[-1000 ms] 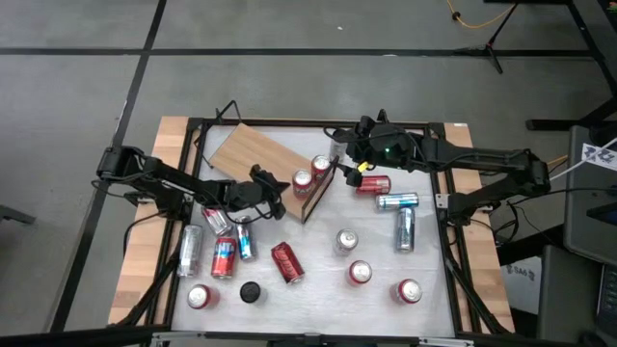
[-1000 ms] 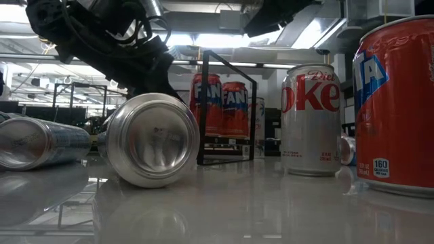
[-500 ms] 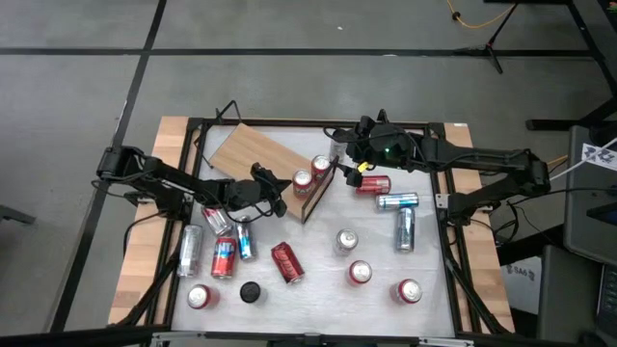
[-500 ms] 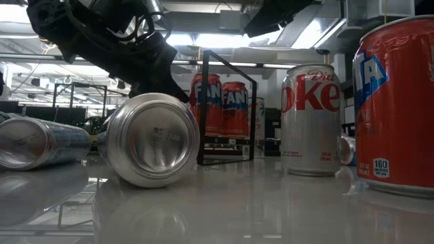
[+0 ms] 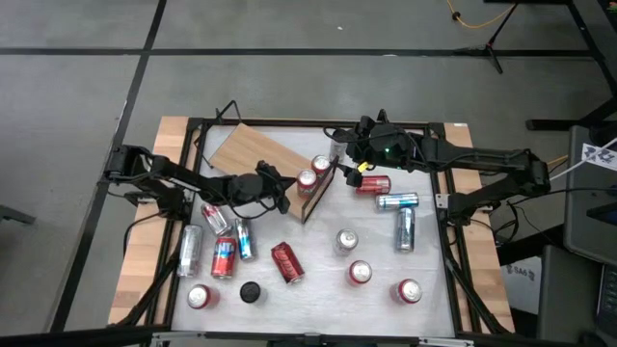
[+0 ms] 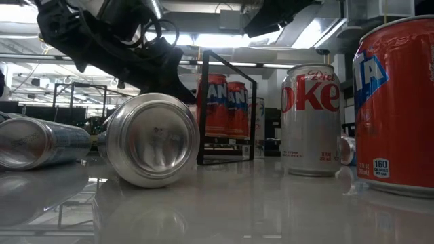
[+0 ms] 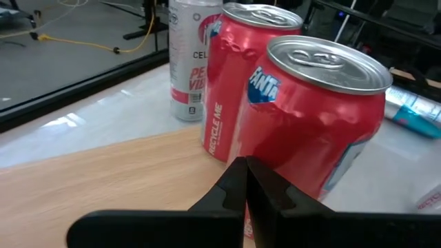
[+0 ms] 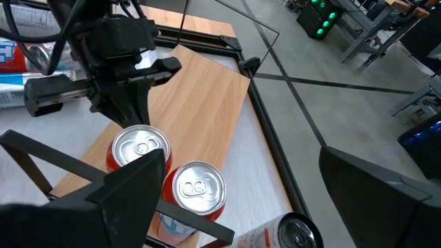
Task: Pick and place cans onto a shelf
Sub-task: Put the middle right red soda can on the shelf aligned with the other red soda can
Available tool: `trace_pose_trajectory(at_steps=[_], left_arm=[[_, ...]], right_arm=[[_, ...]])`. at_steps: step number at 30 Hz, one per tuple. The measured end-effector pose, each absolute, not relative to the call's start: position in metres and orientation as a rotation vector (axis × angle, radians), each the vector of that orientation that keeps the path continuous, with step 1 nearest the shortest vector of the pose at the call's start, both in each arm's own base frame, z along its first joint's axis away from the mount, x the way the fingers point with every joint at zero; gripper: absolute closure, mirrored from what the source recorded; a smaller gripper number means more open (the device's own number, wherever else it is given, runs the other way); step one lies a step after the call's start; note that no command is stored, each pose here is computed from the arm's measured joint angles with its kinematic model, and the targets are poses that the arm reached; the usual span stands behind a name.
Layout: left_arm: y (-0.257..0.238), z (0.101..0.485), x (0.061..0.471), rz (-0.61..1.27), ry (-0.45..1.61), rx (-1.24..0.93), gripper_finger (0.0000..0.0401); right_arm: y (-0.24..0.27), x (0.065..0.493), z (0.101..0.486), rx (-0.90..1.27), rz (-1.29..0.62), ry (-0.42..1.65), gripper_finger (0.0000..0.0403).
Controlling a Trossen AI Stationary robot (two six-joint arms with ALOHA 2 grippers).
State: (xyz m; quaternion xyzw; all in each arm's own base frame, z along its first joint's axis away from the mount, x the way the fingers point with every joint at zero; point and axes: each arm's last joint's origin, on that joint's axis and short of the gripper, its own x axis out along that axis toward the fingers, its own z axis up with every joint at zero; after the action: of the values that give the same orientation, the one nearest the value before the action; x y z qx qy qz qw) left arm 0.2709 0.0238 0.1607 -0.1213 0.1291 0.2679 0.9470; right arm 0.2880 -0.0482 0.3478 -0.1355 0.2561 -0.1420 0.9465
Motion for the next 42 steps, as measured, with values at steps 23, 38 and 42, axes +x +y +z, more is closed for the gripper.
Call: trace_pose_trajectory(at_steps=[23,38,42], left_arm=[[0.024,0.168,0.273,0.53,0.215,-0.229,0.0401],[0.016,0.174,0.264,0.498,0.293,-0.192,0.0401],[0.008,0.172,0.264,0.423,0.325,-0.196,0.0401]], right_arm=[[-0.048,0.288,0.348,-0.276,-0.289,0.522,0.0029],[-0.048,0.288,0.348,-0.276,-0.288,0.525,0.0029],[-0.048,0.288,0.347,-0.276,-0.288,0.529,0.0029]])
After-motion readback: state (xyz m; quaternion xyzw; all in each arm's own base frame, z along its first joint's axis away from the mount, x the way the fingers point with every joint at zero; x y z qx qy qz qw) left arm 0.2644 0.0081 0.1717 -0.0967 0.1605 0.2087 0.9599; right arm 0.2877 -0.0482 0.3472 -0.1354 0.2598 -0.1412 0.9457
